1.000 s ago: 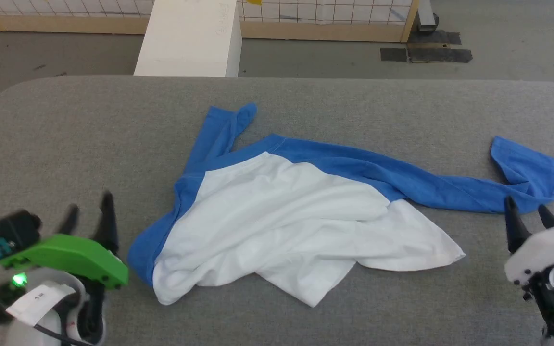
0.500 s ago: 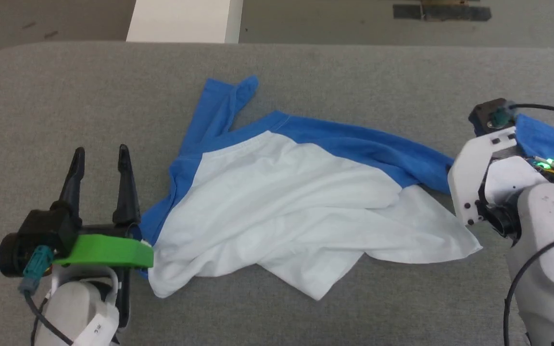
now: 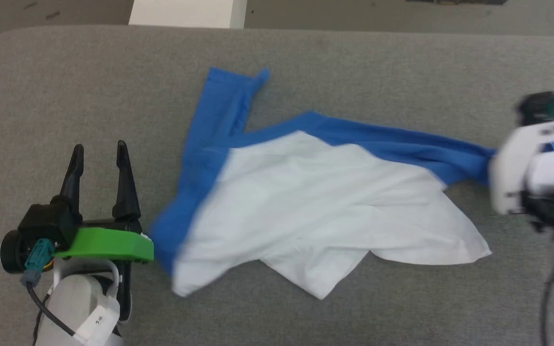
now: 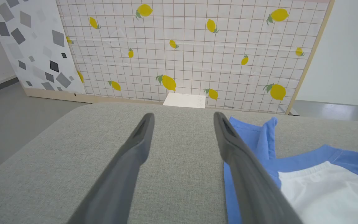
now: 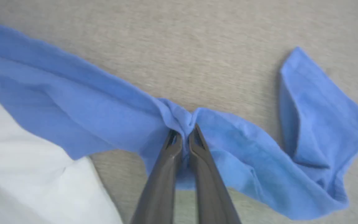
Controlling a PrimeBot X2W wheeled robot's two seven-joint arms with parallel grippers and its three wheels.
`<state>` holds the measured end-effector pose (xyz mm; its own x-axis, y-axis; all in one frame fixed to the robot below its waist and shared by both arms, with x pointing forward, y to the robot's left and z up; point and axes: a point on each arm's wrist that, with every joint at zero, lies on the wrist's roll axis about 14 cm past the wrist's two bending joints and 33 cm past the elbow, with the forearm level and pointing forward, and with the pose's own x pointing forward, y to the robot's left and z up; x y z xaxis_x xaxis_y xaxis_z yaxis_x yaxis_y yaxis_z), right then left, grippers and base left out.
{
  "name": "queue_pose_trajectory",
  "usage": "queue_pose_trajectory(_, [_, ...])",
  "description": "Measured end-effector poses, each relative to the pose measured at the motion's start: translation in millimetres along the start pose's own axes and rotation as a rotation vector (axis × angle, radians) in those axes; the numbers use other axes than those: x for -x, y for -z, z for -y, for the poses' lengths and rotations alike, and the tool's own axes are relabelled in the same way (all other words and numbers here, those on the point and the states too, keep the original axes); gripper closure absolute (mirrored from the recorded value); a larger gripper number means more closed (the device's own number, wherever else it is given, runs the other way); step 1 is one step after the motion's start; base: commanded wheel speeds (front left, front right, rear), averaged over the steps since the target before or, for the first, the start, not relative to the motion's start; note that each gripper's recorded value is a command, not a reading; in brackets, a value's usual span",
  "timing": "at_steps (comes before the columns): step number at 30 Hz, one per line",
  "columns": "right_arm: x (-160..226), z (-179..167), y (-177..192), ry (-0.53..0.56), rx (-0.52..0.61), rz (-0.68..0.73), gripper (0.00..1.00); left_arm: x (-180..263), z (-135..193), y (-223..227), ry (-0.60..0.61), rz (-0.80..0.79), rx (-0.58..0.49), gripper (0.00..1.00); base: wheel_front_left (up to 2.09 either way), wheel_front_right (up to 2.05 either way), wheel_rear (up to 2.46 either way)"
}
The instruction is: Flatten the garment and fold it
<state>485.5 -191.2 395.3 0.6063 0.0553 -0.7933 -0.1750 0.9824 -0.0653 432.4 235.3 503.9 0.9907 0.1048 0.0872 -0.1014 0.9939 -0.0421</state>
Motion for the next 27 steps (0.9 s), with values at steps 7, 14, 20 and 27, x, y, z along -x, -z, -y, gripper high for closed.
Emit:
queue_pose_trajectory(7, [60,121,41,0.291,-0.239,0.014,1.0,0,12,-16,0.03,0.042,0.022,0.0,0.0,0.0,0.0])
queue_pose_trajectory(14, [86,126,74,0.341,-0.378,0.09,0.0,4,23,-18,0.055,0.039,0.041,0.0,0.0,0.0,0.0])
queue_pose_trajectory(20, [127,123,14,0.34,-0.428,0.511,0.0,7,39,-32,0.106,0.028,0.089,0.0,0.0,0.0,0.0])
queue_pose_trajectory(27, [136,108,44,0.314,-0.467,0.532,0.0,38,144,-1,0.496,-0.298,0.076,0.0,0.0,0.0,0.0])
